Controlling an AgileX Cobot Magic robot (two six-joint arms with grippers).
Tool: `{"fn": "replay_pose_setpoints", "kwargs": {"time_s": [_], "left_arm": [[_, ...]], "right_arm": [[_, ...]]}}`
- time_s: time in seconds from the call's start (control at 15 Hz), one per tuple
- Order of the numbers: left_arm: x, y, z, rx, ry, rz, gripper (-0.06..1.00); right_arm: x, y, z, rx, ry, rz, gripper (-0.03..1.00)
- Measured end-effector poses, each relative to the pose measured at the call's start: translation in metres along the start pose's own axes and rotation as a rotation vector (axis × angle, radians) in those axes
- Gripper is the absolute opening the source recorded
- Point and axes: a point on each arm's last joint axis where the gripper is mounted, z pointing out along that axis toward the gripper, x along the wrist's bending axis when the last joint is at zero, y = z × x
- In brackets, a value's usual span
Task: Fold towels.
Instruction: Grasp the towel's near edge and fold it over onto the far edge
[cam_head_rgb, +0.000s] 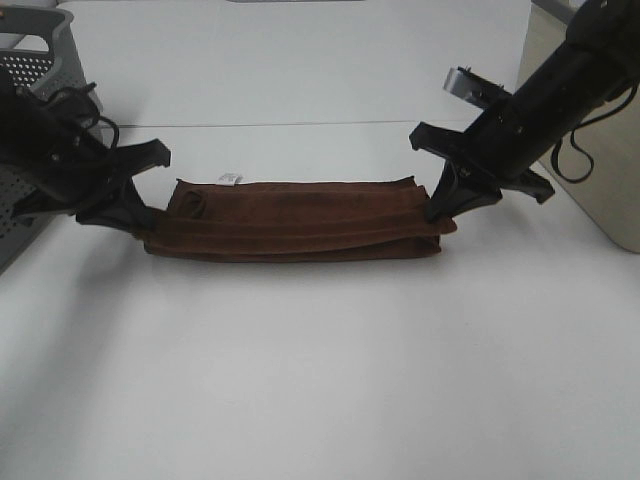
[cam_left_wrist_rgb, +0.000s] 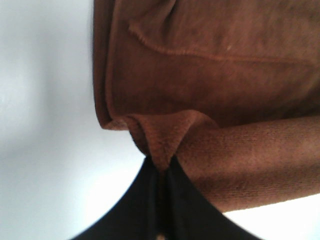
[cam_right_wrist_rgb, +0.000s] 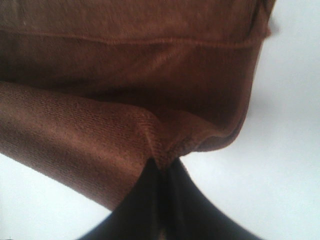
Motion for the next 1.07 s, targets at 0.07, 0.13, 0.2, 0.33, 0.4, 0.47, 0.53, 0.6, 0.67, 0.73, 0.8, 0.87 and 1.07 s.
{"fn": "replay_pose_setpoints", "kwargs": {"time_s": [0.07, 0.13, 0.2, 0.33, 0.4, 0.47, 0.53, 0.6, 0.67, 0.73, 0.8, 0.87, 1.07], "left_arm": [[-0.006, 0.012, -0.003, -0.037, -0.011, 0.0, 0.0], [-0.009, 0.022, -0.003, -0.073, -0.016, -0.007, 0.0], [-0.01, 0.031, 0.0, -0.098, -0.015, -0.018, 0.0], [-0.009, 0.046, 0.011, -0.15, -0.002, -0.024, 0.0], [-0.007, 0.051, 0.017, -0.168, 0.003, -0.028, 0.0], [-0.006, 0.053, 0.021, -0.175, 0.006, -0.03, 0.0], [-0.002, 0.054, 0.028, -0.18, 0.013, -0.036, 0.0], [0.004, 0.056, 0.041, -0.191, 0.028, -0.047, 0.0], [0.009, 0.056, 0.049, -0.192, 0.04, -0.053, 0.0], [0.012, 0.055, 0.055, -0.192, 0.048, -0.057, 0.01], [0.014, 0.055, 0.059, -0.195, 0.054, -0.06, 0.02], [0.016, 0.056, 0.063, -0.195, 0.057, -0.062, 0.06], [0.014, 0.061, 0.065, -0.197, 0.049, -0.054, 0.4]], "right_arm": [[0.002, 0.012, -0.004, -0.025, -0.007, -0.009, 0.0], [0.002, 0.021, -0.004, -0.043, -0.017, -0.025, 0.0], [0.002, 0.03, -0.003, -0.06, -0.027, -0.04, 0.0], [0.002, 0.048, 0.001, -0.091, -0.033, -0.053, 0.0], [0.001, 0.051, 0.003, -0.094, -0.035, -0.054, 0.0], [-0.001, 0.058, 0.008, -0.104, -0.04, -0.059, 0.0], [-0.005, 0.067, 0.018, -0.11, -0.044, -0.062, 0.0], [-0.01, 0.069, 0.03, -0.1, -0.049, -0.057, 0.0], [-0.016, 0.07, 0.042, -0.087, -0.055, -0.051, 0.0], [-0.02, 0.07, 0.051, -0.075, -0.059, -0.044, 0.0], [-0.024, 0.068, 0.059, -0.061, -0.062, -0.036, 0.0], [-0.026, 0.068, 0.063, -0.057, -0.063, -0.032, 0.0], [-0.026, 0.069, 0.064, -0.067, -0.054, -0.014, 0.34]]}}
